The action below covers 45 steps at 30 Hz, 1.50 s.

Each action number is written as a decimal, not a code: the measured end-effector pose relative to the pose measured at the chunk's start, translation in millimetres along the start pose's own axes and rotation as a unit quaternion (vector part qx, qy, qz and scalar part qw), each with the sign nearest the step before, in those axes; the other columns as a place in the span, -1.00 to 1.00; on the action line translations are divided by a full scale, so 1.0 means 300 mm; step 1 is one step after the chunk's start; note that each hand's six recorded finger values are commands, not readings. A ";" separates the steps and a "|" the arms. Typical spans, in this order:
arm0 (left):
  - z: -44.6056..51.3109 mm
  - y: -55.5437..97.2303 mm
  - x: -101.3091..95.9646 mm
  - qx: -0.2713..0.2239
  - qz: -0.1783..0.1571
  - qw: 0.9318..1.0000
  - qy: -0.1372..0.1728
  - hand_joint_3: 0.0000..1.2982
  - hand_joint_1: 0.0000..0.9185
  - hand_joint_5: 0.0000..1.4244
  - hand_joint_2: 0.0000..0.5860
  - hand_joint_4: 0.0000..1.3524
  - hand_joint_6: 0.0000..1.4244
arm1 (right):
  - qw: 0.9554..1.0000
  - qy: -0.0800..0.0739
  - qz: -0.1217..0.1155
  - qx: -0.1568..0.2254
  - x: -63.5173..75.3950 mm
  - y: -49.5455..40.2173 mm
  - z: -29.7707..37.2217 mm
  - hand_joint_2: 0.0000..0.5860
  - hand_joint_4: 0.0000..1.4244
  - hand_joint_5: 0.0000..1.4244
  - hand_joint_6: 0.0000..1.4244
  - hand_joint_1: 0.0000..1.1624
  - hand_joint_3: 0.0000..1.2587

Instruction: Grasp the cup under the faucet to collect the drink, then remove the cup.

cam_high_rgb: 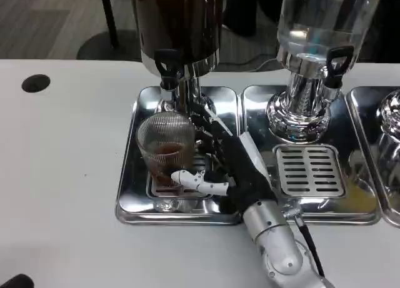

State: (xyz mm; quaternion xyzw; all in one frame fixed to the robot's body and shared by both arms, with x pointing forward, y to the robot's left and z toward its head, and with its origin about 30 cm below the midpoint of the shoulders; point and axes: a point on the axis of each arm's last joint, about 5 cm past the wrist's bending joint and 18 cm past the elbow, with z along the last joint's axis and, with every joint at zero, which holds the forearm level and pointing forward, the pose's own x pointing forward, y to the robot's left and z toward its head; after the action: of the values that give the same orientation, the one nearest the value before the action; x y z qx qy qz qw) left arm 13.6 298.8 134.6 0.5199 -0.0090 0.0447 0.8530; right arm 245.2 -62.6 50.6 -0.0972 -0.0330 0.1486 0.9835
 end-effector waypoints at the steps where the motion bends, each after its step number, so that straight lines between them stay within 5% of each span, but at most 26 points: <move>1: 0.000 0.000 0.000 0.000 0.000 1.000 0.000 -1.00 -1.00 -1.00 -0.98 -1.00 -1.00 | 1.000 0.000 0.000 0.000 0.000 0.000 0.000 -0.47 -0.84 -0.74 -0.69 0.75 -0.85; 45: -0.005 -0.029 0.014 -0.008 -0.012 1.000 0.001 -1.00 -1.00 -1.00 -0.98 -1.00 -1.00 | 0.999 0.013 0.012 -0.028 0.026 0.018 0.020 -0.45 -0.73 -0.73 -0.77 0.72 -0.74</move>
State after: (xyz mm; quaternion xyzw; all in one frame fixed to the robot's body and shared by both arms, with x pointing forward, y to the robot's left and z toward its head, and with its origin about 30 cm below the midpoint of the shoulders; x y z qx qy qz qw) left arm 18.4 296.5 126.4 0.5134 -0.0017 0.0349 0.8575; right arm 250.7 -54.2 55.5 -0.1273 -0.0236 0.1577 0.9790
